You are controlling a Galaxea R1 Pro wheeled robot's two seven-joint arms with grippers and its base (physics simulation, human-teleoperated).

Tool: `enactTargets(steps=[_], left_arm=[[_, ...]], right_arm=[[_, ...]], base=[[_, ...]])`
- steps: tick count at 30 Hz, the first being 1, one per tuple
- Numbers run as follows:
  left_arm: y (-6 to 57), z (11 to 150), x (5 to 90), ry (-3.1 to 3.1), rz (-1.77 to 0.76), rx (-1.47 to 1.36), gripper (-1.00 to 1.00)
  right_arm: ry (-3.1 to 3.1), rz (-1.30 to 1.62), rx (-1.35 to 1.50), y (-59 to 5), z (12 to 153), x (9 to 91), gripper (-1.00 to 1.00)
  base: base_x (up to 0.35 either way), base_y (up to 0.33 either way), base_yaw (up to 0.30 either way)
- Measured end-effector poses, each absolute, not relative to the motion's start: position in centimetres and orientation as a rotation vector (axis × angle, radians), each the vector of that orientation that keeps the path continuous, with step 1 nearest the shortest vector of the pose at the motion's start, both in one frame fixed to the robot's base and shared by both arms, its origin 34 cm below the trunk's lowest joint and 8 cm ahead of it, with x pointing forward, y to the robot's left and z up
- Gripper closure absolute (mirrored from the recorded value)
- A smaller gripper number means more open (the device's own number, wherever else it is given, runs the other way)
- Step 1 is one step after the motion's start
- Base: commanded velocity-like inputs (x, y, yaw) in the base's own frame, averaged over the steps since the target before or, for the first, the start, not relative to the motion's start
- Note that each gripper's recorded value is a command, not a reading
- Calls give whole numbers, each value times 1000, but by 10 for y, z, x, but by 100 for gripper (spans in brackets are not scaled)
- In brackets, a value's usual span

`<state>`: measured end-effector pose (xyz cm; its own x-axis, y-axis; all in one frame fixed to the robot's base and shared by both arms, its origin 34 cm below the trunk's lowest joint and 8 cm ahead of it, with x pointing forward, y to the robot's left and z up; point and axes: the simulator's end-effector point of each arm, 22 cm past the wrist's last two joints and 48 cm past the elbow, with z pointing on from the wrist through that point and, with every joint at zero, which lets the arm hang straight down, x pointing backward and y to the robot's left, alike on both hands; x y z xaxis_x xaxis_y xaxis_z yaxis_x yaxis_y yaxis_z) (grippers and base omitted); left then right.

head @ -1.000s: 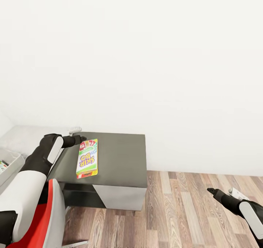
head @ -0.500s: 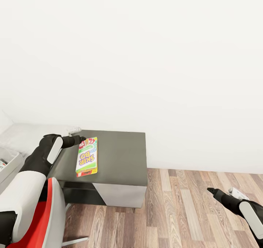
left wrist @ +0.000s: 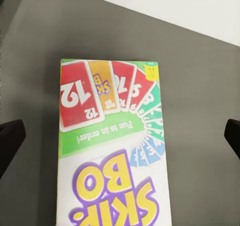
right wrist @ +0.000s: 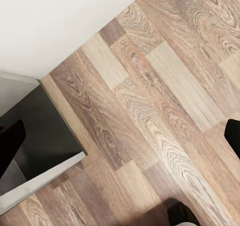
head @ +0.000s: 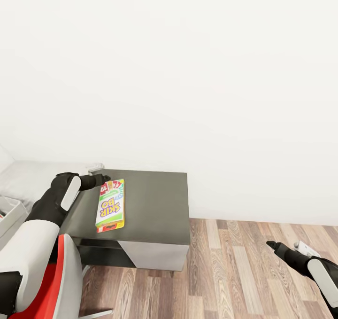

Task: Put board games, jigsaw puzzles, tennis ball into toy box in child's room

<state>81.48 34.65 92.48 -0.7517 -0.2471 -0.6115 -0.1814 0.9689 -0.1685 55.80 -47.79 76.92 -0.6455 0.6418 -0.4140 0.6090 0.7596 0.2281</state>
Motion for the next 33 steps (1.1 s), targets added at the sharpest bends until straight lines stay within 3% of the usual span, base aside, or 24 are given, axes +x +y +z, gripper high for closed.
enactTargets(steps=[24, 33], left_arm=[[345, 924, 814, 2444, -126, -296, -100], [344, 923, 814, 2446, -126, -296, -100]], right_arm=[[2477, 96, 943, -477, 770, 559, -100], [2476, 98, 940, -476, 770, 560, -100]], base=[[40, 15, 0], [92, -86, 0]])
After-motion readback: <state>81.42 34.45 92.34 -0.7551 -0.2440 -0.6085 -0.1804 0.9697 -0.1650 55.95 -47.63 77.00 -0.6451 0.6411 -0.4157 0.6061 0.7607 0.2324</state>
